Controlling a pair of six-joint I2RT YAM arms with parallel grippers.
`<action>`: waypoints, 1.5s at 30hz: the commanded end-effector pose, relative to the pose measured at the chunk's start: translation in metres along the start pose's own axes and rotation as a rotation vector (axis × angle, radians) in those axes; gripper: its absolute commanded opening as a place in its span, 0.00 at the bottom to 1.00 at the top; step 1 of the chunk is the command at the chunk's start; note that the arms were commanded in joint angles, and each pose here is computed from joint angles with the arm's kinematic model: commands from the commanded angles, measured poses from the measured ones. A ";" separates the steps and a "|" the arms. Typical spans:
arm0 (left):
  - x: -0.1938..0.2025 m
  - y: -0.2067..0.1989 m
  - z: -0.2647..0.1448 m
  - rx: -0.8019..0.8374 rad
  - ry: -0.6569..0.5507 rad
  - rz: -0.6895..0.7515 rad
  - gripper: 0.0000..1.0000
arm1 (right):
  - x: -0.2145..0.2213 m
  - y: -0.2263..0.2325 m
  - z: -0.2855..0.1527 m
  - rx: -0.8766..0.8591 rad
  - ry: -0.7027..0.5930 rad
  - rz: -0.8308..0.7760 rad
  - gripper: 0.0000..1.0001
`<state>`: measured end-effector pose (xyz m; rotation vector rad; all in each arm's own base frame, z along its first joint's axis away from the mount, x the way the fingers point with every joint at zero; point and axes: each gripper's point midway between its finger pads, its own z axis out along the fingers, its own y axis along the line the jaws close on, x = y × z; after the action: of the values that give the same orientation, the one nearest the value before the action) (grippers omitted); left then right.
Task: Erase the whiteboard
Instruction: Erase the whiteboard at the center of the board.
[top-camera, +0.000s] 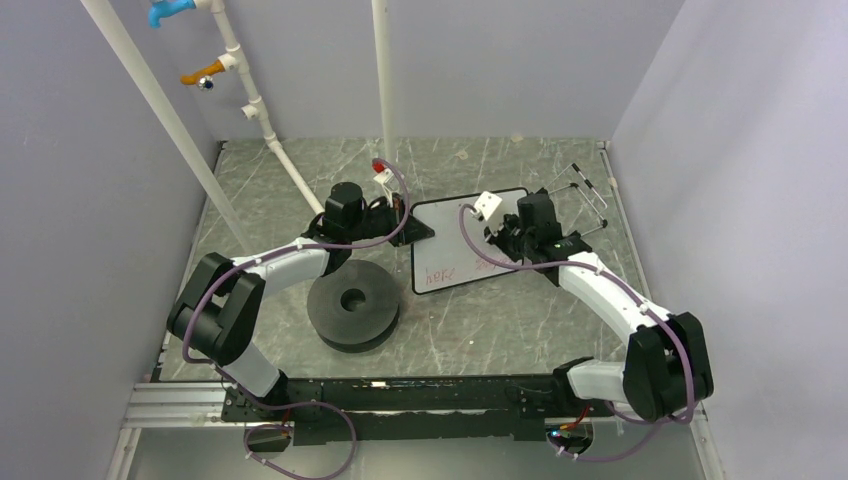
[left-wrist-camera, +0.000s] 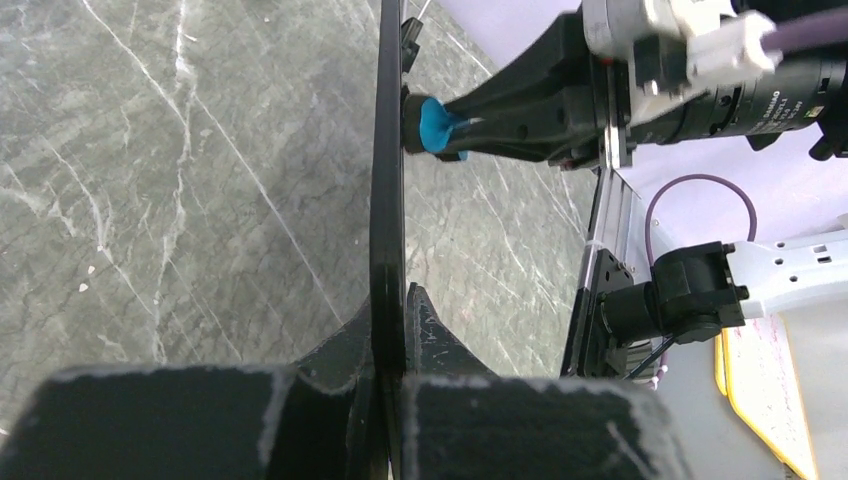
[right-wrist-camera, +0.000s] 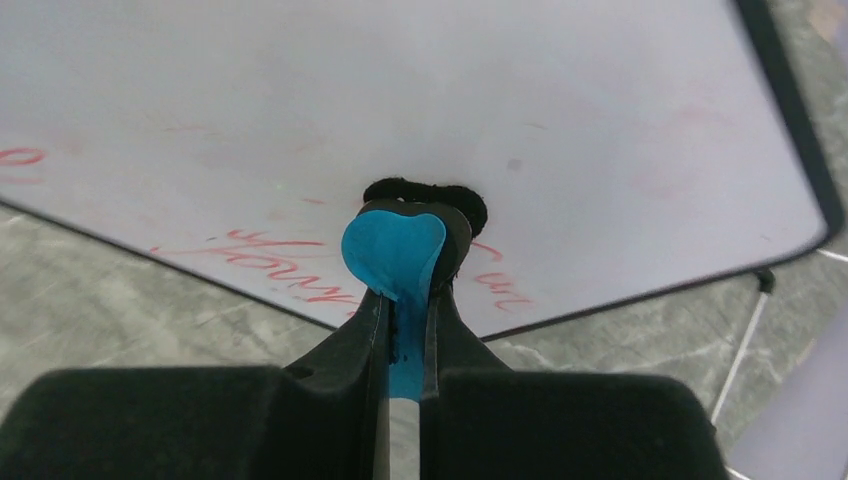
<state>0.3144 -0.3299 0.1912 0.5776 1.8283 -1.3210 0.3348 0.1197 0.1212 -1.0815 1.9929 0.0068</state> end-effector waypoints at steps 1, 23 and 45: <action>-0.040 -0.045 -0.003 0.149 -0.096 0.108 0.00 | -0.005 0.056 -0.003 -0.270 -0.045 -0.146 0.00; -0.041 -0.046 -0.003 0.154 -0.093 0.108 0.00 | -0.009 0.040 0.000 -0.197 -0.036 -0.108 0.00; -0.038 -0.048 0.000 0.165 -0.082 0.103 0.00 | -0.017 0.040 -0.006 -0.219 -0.072 -0.113 0.00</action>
<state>0.3146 -0.3298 0.1908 0.5736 1.8317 -1.3192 0.3410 0.1101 0.1188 -1.0224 2.0256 -0.0114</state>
